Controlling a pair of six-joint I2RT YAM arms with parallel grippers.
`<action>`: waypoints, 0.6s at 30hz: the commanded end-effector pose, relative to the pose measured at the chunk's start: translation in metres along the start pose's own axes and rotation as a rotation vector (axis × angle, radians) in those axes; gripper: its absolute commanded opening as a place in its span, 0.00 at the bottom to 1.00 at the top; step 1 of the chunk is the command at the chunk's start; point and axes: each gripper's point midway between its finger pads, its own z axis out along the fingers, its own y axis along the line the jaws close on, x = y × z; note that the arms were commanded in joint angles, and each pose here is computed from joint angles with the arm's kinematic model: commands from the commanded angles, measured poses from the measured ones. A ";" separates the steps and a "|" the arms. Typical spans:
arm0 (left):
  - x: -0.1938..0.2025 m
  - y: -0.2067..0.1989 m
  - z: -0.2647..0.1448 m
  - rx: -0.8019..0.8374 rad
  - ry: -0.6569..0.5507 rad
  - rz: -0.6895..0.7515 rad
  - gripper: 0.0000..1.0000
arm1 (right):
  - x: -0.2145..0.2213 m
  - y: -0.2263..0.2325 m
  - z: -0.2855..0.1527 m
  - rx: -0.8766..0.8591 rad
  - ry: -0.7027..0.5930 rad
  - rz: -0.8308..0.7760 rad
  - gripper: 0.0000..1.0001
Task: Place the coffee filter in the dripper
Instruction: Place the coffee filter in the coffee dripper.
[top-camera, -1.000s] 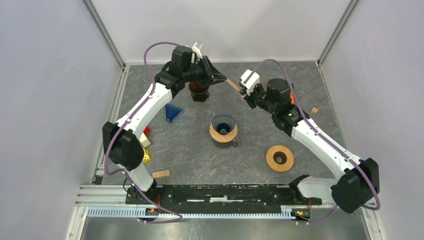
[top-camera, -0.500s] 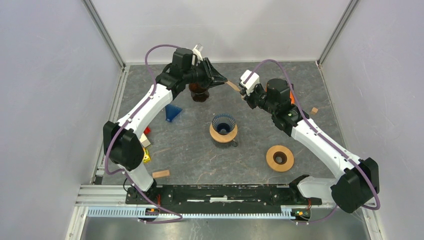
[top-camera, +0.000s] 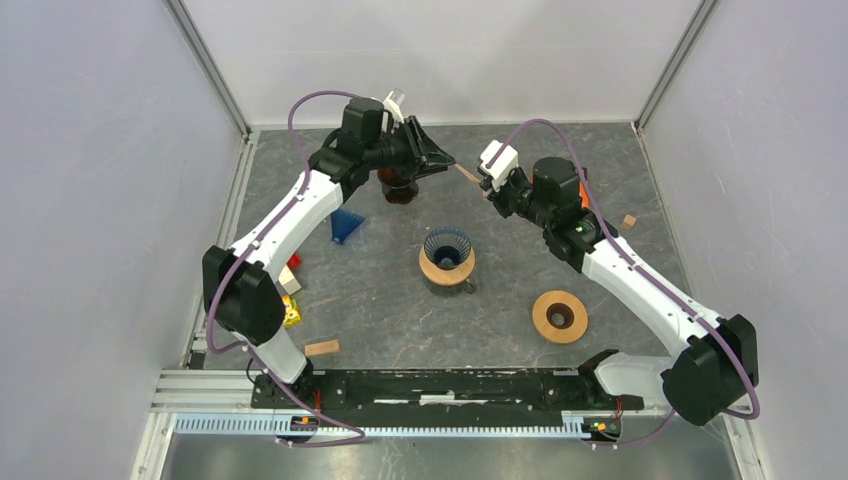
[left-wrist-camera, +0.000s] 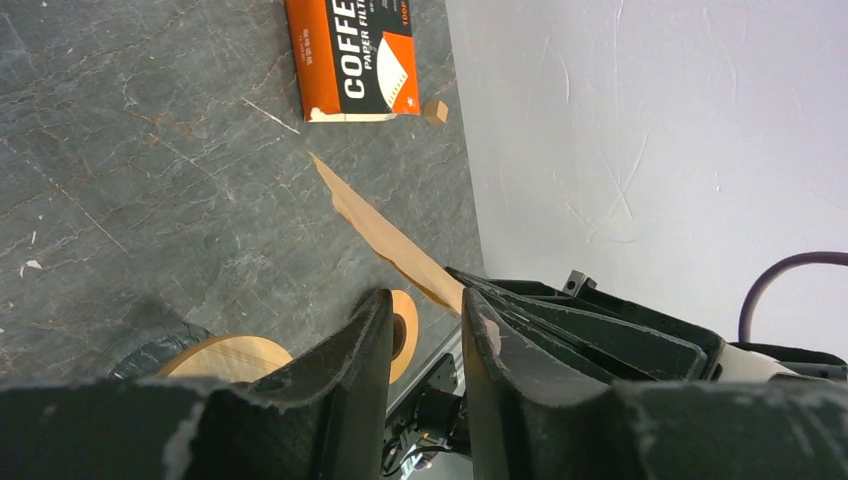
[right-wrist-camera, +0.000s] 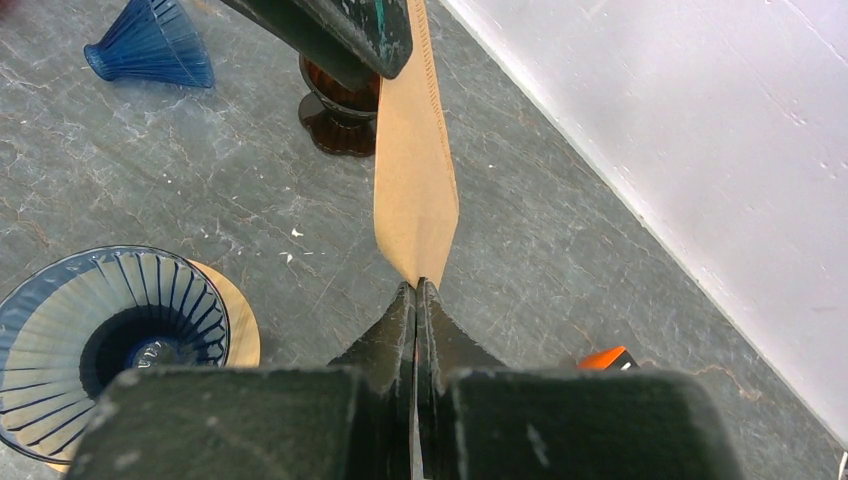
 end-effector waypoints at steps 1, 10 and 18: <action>-0.008 -0.025 -0.017 0.072 -0.040 0.010 0.39 | 0.000 -0.003 0.005 0.020 -0.008 -0.015 0.00; -0.009 -0.022 -0.014 0.070 -0.039 0.009 0.31 | 0.000 -0.004 0.005 0.023 -0.008 -0.019 0.00; -0.014 -0.017 -0.012 0.061 -0.043 0.000 0.33 | -0.001 -0.003 0.004 0.020 -0.011 -0.020 0.00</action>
